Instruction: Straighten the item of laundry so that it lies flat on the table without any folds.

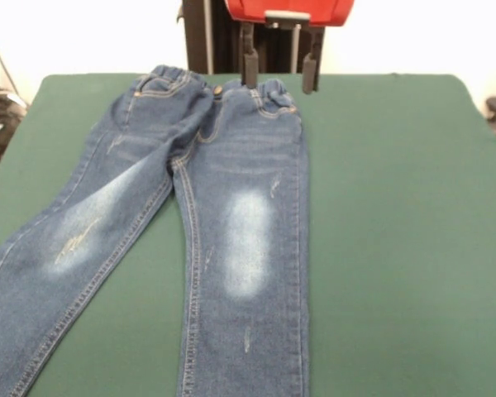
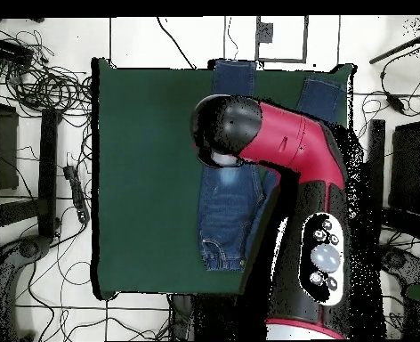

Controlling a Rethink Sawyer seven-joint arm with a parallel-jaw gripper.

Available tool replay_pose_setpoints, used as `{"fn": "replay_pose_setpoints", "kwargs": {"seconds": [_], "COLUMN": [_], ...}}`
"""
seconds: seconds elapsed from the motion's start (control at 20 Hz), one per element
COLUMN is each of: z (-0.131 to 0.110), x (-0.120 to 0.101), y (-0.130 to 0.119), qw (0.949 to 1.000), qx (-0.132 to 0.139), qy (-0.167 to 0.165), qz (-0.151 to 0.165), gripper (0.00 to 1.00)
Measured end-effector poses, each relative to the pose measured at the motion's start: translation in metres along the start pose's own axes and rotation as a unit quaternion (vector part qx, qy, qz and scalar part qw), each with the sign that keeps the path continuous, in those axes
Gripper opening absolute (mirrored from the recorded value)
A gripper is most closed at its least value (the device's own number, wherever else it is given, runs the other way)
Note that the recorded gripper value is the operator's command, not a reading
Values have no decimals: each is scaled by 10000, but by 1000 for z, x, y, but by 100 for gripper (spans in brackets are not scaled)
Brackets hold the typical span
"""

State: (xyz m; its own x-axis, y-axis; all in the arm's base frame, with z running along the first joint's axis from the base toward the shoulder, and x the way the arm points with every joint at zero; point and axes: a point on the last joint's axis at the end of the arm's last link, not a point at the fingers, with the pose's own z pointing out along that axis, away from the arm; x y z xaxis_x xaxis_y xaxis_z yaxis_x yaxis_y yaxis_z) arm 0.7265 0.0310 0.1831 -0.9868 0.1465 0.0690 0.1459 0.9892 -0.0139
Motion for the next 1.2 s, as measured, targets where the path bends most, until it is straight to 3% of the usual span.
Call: {"fn": "replay_pose_setpoints", "kwargs": {"seconds": [0.7,1.2], "z": [43,68], "x": [17,36], "y": [-11,-9], "qw": [9986,9928], "qx": [-52,-102], "qy": [518,1188], "qz": [123,122], "gripper": [100,100]}}
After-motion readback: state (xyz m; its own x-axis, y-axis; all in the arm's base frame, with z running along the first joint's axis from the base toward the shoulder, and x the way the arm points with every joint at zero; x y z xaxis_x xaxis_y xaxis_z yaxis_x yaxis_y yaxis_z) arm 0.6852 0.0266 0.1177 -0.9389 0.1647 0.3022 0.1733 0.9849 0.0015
